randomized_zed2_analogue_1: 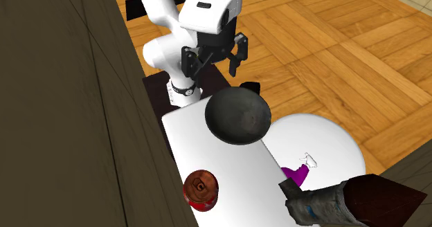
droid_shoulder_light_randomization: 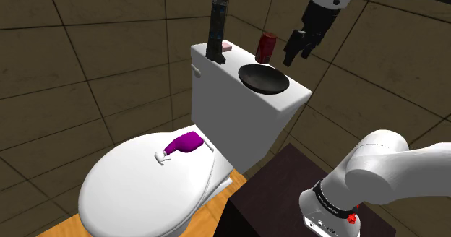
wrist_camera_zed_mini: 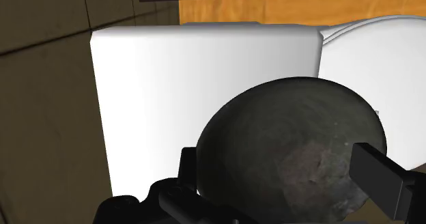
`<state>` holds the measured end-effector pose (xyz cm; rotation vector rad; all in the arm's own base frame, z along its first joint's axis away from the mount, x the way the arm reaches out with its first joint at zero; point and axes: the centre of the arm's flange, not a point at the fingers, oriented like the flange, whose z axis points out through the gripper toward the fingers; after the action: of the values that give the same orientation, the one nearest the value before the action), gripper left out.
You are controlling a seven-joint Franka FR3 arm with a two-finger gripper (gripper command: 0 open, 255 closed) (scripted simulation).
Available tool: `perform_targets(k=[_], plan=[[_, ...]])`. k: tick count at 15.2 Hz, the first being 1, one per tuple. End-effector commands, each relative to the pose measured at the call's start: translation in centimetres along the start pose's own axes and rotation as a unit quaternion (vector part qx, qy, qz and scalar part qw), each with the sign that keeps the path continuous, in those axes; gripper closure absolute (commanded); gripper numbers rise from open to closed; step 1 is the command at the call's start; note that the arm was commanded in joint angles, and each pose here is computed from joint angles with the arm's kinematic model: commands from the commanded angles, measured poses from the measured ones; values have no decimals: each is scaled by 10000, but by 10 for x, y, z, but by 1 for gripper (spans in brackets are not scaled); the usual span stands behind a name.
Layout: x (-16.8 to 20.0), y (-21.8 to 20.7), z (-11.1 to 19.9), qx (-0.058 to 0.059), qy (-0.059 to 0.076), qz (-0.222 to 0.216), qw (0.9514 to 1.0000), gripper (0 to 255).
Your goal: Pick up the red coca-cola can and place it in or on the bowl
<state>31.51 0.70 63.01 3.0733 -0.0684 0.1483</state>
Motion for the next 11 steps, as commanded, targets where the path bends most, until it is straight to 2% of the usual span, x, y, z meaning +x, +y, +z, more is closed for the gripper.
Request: perform_targets(k=[1, 11], plan=[[0, 0, 0, 0, 0, 0, 10000, 0], [109, 76, 17, 149, 4, 257, 9996, 0]])
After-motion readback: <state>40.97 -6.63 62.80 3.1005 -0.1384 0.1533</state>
